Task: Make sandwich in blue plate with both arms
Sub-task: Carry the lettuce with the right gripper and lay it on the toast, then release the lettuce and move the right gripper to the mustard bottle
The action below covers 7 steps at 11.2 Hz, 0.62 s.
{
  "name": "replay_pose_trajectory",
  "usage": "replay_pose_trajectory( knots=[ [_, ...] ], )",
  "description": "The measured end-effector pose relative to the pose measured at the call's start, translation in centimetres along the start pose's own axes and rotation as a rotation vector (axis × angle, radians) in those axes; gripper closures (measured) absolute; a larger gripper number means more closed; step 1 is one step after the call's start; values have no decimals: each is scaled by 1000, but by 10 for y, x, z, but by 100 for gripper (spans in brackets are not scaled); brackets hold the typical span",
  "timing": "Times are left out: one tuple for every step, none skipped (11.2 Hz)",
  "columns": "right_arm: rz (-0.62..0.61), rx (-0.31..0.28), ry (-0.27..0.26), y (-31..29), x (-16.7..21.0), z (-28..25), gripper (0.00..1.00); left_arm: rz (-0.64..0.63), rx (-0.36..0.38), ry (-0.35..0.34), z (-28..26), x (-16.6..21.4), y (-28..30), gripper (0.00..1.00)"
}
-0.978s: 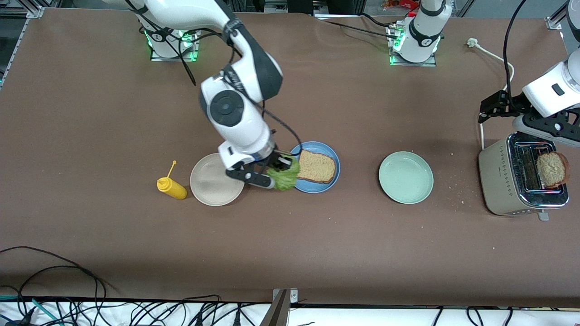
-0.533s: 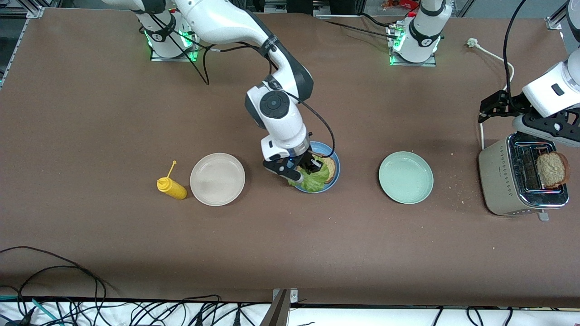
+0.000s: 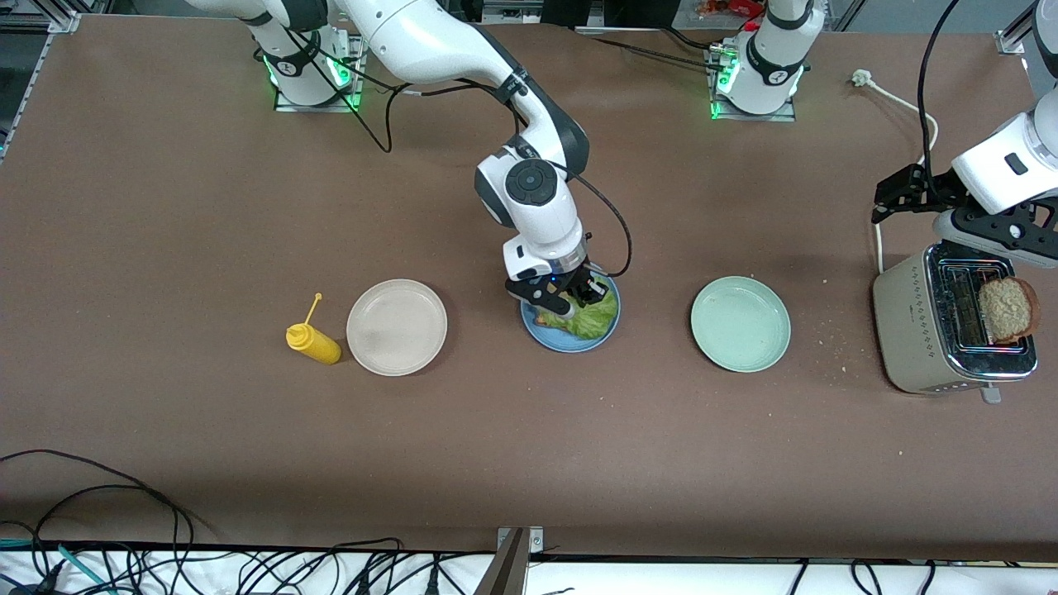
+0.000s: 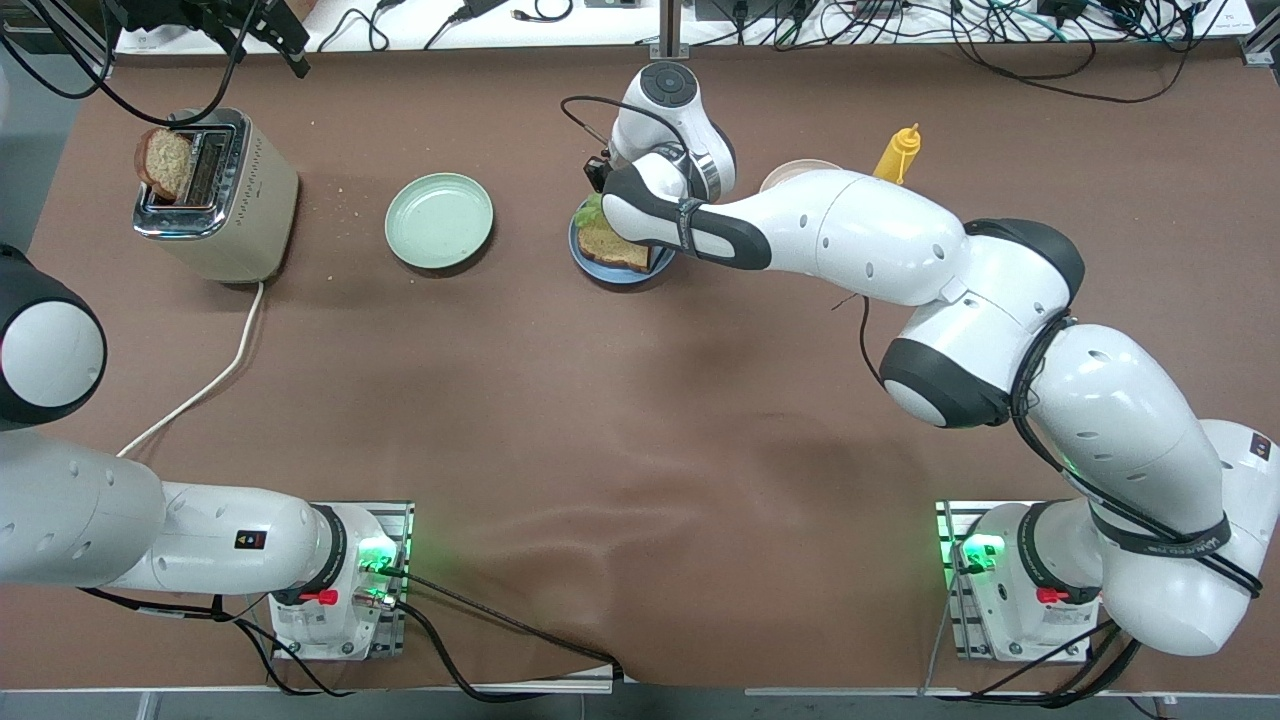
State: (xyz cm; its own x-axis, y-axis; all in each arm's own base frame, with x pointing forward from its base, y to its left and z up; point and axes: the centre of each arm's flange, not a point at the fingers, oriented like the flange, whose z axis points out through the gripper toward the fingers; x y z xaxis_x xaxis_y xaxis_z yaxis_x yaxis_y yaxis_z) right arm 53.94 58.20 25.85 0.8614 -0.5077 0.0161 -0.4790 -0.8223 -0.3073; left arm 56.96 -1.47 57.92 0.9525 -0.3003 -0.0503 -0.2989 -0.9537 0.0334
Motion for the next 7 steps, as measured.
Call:
replay_pose_trajectory(
  knots=[
    [2,-8,-1,3,1,3,91,0,0,0,0,0,0,0],
    [3,-17,-1,6,1,8,85,0,0,0,0,0,0,0],
    [4,-25,-2,9,1,12,72,0,0,0,0,0,0,0],
    [5,-31,-3,11,1,14,61,0,0,-1,0,0,0,0],
    [5,-35,-3,12,1,15,48,0,0,-1,0,0,0,0],
    [5,-38,-3,13,1,17,37,0,0,-1,0,0,0,0],
    [4,-39,-2,13,2,15,23,0,0,-1,0,0,0,0]
  ],
)
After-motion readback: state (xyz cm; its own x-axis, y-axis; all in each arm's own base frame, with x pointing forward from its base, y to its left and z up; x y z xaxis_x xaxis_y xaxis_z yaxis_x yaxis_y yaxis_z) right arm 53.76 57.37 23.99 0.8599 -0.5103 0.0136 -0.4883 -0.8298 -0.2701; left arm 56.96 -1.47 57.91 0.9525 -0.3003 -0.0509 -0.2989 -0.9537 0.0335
